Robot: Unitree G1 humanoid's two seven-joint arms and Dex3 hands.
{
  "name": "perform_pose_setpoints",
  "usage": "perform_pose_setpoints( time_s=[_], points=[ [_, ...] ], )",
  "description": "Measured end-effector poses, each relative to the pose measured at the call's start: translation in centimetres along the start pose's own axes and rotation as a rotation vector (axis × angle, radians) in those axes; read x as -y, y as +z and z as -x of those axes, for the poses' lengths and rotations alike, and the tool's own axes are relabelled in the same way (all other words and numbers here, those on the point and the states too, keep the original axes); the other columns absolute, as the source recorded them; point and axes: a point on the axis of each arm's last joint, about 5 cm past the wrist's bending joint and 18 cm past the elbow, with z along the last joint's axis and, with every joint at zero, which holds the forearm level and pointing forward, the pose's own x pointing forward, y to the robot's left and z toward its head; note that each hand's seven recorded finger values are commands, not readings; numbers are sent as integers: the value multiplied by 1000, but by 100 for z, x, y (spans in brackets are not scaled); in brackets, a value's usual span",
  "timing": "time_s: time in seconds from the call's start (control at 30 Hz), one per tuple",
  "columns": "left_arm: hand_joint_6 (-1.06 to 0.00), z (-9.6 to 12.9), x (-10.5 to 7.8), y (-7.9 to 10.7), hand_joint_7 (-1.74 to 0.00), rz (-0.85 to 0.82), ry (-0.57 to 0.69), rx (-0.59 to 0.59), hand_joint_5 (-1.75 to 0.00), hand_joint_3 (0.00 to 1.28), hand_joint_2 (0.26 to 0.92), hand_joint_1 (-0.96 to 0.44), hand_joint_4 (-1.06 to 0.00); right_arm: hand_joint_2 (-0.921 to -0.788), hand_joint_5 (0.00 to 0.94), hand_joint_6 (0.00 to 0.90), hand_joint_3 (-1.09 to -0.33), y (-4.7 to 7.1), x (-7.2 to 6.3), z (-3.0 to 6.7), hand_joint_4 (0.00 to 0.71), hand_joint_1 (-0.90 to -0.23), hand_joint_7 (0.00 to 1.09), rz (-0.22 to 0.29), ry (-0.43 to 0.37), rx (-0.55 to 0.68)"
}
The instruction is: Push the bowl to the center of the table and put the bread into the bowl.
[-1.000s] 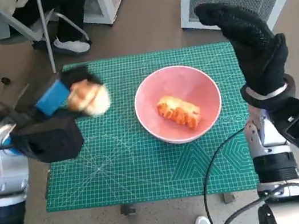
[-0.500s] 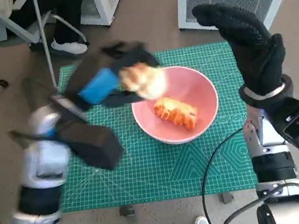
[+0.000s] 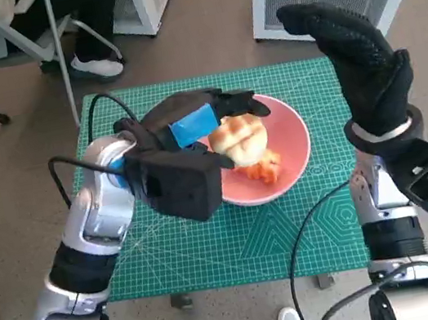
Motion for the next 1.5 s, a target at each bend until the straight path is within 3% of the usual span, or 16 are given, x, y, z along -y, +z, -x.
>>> perform_pose_setpoints(
  time_s=[0.43,0.73,0.93,1.23,1.5],
  points=[
    [-222,23,-16,-6,-1,-47,125,80,0,11,898,-374,-26,-921,467,-1,-833,0,-6,0,-1,-525,538,12,-3,-6],
    [-216,84,-25,-50,-1,19,274,151,1,19,914,-400,-1,-921,465,-1,-827,-1,-5,-5,2,-505,544,14,-9,-8],
    [-232,142,4,-98,-10,103,451,217,-4,123,920,-452,-11,-921,454,-1,-814,1,3,-16,16,-521,554,15,-21,-8],
    [-240,206,140,-140,-15,257,737,383,-27,356,921,-540,-84,-921,357,-1,-796,12,5,-57,80,-546,563,23,-45,-1],
    [-244,204,288,-129,-18,388,864,551,-30,400,921,-559,-115,-921,331,-1,-789,30,-17,-143,97,-549,567,18,-58,23]
  ],
)
